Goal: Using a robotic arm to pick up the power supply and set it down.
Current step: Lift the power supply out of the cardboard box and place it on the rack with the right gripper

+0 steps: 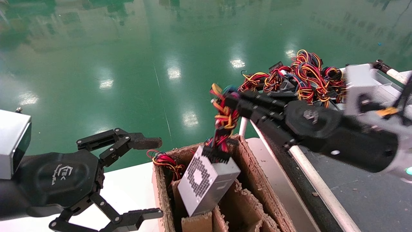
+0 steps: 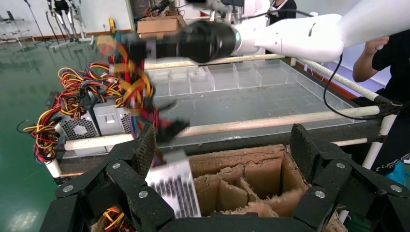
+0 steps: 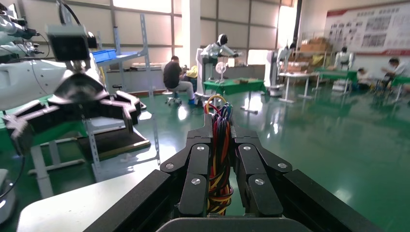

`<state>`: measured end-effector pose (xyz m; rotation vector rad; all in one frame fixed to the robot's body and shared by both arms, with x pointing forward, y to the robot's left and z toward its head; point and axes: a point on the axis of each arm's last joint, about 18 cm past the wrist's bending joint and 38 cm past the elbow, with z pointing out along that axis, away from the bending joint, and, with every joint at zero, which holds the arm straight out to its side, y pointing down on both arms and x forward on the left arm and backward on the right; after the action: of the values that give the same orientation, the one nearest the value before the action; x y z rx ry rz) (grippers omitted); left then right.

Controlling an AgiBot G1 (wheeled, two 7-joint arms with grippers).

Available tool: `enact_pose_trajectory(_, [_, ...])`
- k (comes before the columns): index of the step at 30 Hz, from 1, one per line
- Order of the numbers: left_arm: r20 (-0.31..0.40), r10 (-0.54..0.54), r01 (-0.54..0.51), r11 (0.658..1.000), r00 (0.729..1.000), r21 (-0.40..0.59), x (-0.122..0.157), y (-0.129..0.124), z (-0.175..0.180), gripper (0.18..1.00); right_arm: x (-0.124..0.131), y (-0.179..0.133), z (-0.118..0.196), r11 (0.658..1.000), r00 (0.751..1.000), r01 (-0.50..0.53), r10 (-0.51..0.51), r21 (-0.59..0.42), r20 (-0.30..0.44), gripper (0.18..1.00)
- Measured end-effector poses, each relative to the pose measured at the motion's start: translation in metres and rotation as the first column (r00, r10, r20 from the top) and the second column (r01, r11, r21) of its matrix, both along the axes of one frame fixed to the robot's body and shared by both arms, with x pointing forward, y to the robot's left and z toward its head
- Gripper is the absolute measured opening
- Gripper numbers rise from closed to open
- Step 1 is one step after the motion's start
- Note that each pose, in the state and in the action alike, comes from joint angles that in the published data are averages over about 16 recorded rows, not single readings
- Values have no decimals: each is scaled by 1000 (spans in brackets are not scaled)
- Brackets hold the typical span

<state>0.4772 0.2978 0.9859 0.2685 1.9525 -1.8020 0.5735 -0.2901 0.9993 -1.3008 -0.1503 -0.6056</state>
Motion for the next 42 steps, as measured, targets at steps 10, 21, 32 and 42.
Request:
enact_pose_trajectory(10, [0, 0, 0, 1000, 1000, 0, 0, 0, 0, 1001, -29, -60, 31, 993, 990, 114, -117, 40, 84, 246])
enact_pose_trajectory(21, [0, 0, 0, 1000, 1000, 0, 0, 0, 0, 1001, -67, -147, 41, 948, 942, 307, -315, 86, 111, 244])
enact_pose_trajectory(32, [0, 0, 0, 1000, 1000, 0, 0, 0, 0, 1001, -101, -214, 27, 878, 874, 468, -477, 104, 93, 241])
enact_pose_trajectory(42, [0, 0, 0, 1000, 1000, 0, 0, 0, 0, 1001, -112, -243, 0, 828, 827, 556, -560, 71, 54, 241])
